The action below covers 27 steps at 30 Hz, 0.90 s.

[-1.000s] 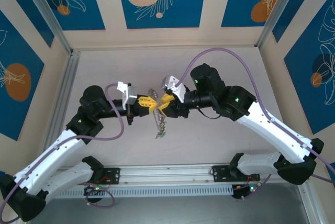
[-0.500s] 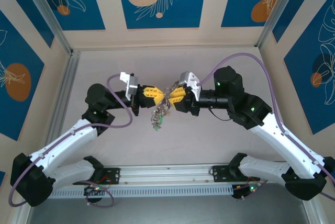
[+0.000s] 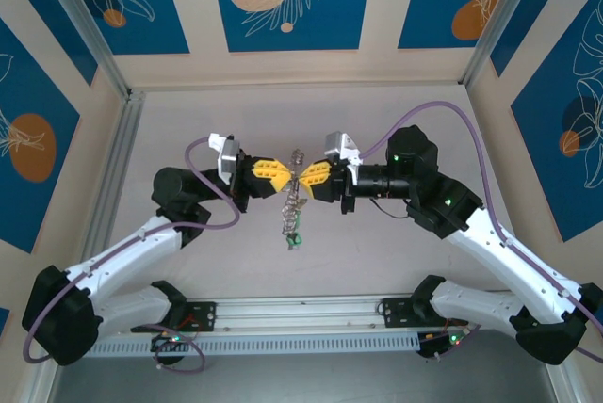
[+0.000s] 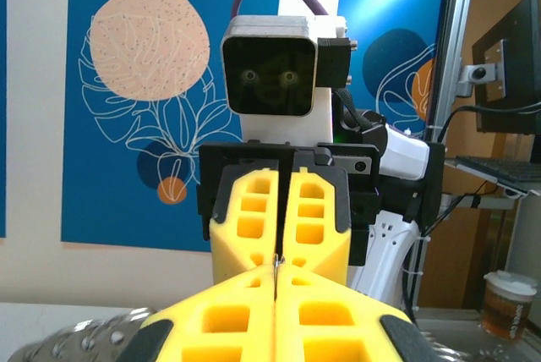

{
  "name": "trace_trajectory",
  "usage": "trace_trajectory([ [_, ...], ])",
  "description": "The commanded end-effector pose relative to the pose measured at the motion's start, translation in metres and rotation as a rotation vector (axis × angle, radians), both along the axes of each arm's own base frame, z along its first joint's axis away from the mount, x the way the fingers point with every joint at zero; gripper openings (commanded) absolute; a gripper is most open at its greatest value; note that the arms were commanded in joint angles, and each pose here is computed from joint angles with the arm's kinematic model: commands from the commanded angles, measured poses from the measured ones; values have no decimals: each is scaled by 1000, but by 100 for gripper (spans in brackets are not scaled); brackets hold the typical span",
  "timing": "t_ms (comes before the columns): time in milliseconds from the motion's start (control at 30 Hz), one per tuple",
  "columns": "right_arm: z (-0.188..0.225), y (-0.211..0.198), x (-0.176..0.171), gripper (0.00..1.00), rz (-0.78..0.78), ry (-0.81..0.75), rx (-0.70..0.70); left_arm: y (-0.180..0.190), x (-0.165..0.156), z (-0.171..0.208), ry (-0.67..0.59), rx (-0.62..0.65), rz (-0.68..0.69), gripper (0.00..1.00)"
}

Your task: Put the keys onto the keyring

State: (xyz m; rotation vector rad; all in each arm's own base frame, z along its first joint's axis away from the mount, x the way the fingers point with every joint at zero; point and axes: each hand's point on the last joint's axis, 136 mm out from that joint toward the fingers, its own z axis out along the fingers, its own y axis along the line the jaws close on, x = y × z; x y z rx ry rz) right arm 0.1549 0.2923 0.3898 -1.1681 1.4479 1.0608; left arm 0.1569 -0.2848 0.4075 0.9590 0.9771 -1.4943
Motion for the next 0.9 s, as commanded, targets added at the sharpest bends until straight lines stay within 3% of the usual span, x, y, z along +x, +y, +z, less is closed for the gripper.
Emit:
trace_trajectory([
  [0, 9, 5, 0, 4, 26, 13, 31, 9, -16, 19, -70, -83, -34, 0],
  [333, -6, 13, 9, 3, 14, 86, -18, 7, -12, 18, -74, -93, -28, 0],
  [633, 16, -10, 7, 44, -91, -18, 20, 7, -3, 16, -65, -74, 12, 0],
  [733, 23, -17, 2, 47, -103, -52, 38, 6, -4, 13, -60, -58, 11, 0],
  [867, 21, -12, 0, 40, -83, -57, 35, 6, -6, 12, -46, -63, -13, 0],
])
